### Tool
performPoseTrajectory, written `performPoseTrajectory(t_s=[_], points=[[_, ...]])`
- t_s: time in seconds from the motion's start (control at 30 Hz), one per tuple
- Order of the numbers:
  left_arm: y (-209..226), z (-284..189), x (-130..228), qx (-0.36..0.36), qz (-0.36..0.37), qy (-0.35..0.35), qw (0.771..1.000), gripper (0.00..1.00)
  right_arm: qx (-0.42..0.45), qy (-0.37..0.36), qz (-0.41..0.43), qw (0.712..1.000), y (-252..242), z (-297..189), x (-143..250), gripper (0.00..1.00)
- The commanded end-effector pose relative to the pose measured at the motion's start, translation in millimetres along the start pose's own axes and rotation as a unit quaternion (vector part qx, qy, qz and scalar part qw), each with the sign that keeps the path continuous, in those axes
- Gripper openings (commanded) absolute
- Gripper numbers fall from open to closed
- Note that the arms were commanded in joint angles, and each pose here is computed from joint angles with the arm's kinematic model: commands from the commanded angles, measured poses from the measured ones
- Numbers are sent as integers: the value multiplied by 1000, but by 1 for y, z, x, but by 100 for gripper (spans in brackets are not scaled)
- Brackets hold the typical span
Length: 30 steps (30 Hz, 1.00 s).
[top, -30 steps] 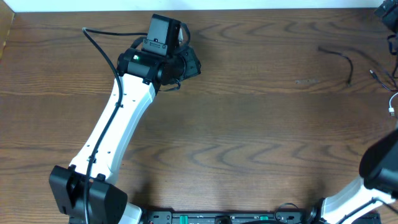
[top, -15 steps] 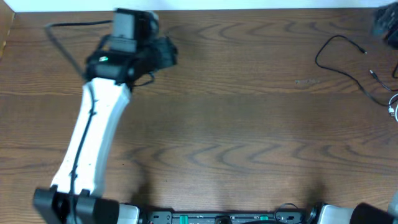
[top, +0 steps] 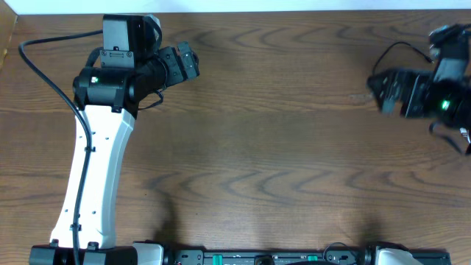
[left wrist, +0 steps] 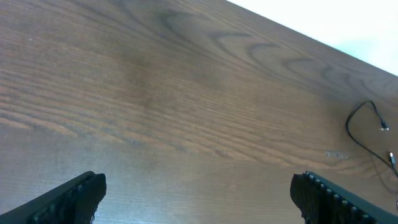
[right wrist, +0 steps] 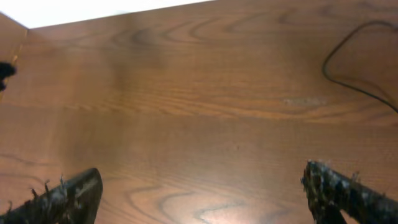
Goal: Untangle cables
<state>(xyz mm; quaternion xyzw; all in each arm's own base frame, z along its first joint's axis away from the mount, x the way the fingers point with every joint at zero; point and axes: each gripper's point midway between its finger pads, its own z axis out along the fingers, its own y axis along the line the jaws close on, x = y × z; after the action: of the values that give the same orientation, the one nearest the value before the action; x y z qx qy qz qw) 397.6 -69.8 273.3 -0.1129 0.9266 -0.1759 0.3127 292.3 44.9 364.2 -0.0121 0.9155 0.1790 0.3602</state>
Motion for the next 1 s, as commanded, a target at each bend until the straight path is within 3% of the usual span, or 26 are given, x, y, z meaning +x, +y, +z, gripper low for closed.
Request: performPoseTrajectory(t_s=[0.0,0.23,0.47,0.57,0.73,0.97], points=[[1,-2,-4,-3,6,-5,1000,99,4,5,-29,1000,11,-15,14,99],[1,-2,-4,-3,6,-5,1000,99,1,88,-2,996,16,-28,63,99],[1,-2,-4,-3,6,-5,1000,99,31,94,-4,995,5,-28,66,99],[1,-2,-4,-3,6,-5,1000,99,50,57,-18,997,-1,-25,47,99],[1,-2,-4,-3,6,-5,1000,99,68,-71,-81,992,-5,-27,5,99],[1,-2,-4,-3,6,-5,1000,99,80,-235,-138,959,-10,-31,7,99]])
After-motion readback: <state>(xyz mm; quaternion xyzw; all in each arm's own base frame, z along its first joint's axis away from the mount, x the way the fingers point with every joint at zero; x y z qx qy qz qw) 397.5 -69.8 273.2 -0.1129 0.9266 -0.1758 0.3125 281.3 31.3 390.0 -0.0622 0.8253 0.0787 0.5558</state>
